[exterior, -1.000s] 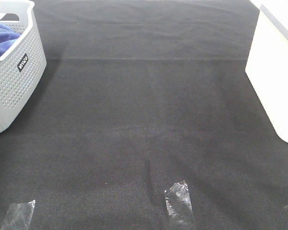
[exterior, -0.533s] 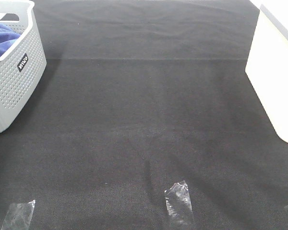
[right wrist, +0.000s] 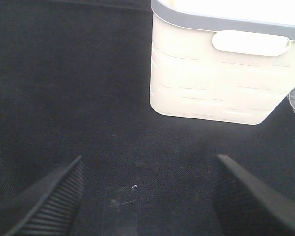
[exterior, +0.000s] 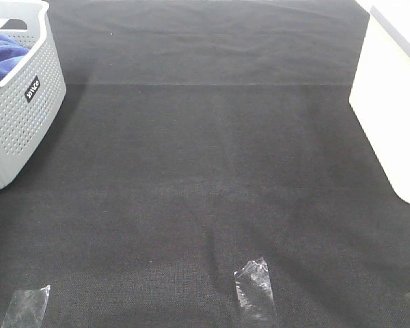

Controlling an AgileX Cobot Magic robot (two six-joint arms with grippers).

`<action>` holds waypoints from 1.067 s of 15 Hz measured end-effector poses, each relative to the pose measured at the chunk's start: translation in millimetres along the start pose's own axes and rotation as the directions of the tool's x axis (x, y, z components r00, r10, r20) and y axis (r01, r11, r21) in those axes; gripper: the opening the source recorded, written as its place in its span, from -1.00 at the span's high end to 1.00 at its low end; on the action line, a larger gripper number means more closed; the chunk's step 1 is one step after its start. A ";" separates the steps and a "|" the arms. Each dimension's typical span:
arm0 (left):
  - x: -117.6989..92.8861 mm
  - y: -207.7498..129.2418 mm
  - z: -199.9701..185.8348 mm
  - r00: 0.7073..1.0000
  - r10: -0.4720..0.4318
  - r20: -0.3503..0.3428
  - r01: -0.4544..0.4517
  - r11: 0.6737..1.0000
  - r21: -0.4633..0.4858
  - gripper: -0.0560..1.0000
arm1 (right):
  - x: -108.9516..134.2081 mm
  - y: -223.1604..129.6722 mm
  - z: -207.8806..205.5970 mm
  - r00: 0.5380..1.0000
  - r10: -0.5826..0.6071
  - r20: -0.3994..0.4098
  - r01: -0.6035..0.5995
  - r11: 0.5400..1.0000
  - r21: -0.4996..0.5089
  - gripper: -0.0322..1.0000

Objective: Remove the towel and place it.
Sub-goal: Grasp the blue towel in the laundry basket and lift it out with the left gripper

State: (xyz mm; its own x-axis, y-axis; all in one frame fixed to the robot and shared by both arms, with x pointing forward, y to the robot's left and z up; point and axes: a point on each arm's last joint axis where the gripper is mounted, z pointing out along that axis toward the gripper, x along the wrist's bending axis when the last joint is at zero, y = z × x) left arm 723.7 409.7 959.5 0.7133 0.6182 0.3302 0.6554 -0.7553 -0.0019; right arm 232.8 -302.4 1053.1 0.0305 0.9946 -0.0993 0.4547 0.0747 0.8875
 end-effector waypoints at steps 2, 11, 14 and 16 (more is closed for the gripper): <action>2.1 -3.1 -0.1 1.000 0.018 -0.022 -0.017 0.999 0.035 -0.23 | 0.0 0.0 0.0 1.000 0.000 0.000 0.000 1.000 0.000 -0.47; 6.1 -4.2 -0.4 0.996 0.066 -0.064 -0.063 0.997 0.051 0.87 | 0.0 0.0 0.0 1.000 0.000 0.000 0.000 1.000 0.000 -0.47; 6.1 -3.7 -1.3 0.997 0.043 -0.064 -0.041 0.998 0.042 0.89 | 0.0 0.0 0.0 1.000 0.000 0.000 0.000 1.000 0.000 -0.47; 9.0 -3.5 -15.0 0.996 0.003 -0.091 -0.001 1.000 0.025 0.89 | 0.0 0.0 0.0 1.000 0.000 0.000 0.000 1.000 0.000 -0.47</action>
State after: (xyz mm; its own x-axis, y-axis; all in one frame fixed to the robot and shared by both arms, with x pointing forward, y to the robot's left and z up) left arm 724.1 414.7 976.6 0.6899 0.5933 0.4147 0.6606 -0.7503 -0.0256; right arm 232.8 -302.4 1053.1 0.0305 0.9946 -0.0993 0.4547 0.0747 0.8875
